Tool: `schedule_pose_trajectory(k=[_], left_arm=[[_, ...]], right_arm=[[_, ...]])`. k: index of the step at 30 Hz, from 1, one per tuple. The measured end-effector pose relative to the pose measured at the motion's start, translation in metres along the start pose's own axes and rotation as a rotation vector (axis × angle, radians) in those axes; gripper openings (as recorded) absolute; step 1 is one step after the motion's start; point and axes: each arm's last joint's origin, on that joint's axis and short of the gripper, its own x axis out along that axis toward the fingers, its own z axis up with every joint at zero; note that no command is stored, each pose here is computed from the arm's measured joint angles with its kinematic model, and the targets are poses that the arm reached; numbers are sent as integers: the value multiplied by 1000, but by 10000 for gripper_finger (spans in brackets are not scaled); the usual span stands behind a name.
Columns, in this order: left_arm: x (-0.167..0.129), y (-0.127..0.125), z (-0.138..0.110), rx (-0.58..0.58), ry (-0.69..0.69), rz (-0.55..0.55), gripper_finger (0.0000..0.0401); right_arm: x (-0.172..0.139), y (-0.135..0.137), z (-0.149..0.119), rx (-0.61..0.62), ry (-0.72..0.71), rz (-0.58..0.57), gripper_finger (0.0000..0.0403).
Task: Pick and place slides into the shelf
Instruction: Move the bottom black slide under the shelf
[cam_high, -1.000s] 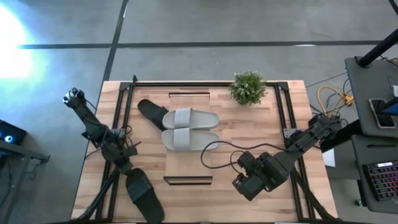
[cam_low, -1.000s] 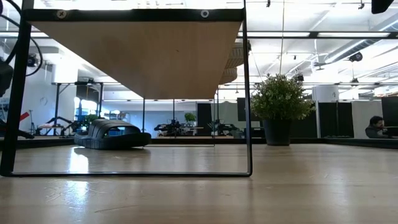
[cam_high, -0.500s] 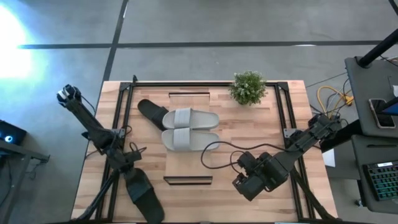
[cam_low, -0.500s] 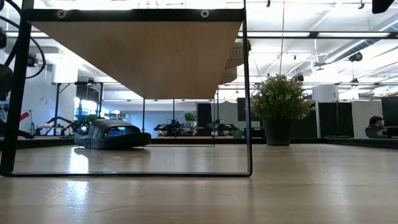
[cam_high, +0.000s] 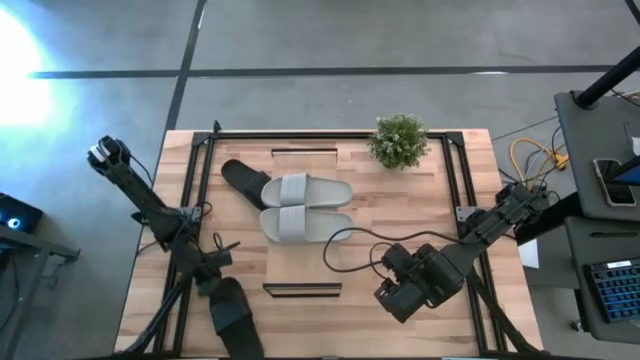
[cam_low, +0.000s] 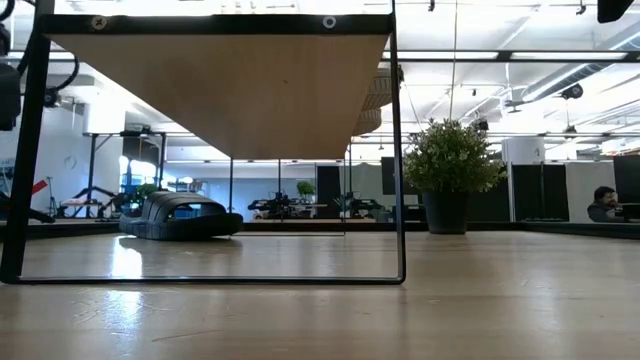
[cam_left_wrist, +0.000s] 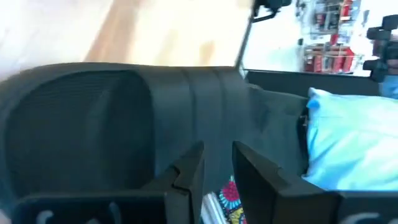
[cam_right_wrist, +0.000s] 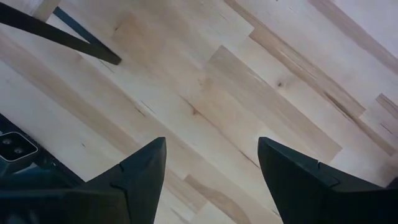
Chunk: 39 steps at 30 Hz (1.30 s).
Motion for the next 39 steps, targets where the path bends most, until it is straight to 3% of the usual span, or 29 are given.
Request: schedule_pose_trajectory(k=[8,18,28,39], left_arm=[[6,11,-1,-19,32,74,67],[2,7,-2,13,50,38,67],[1,16,-2,16,50,112,67],[1,8,-1,31,41,34,67]], right_arm=[[2,-1,0,-1,-1,-9,244],[1,-1,0,-35,-2,-7,232],[1,0,0,-31,-3,-1,230],[2,0,1,-19,-4,0,231]])
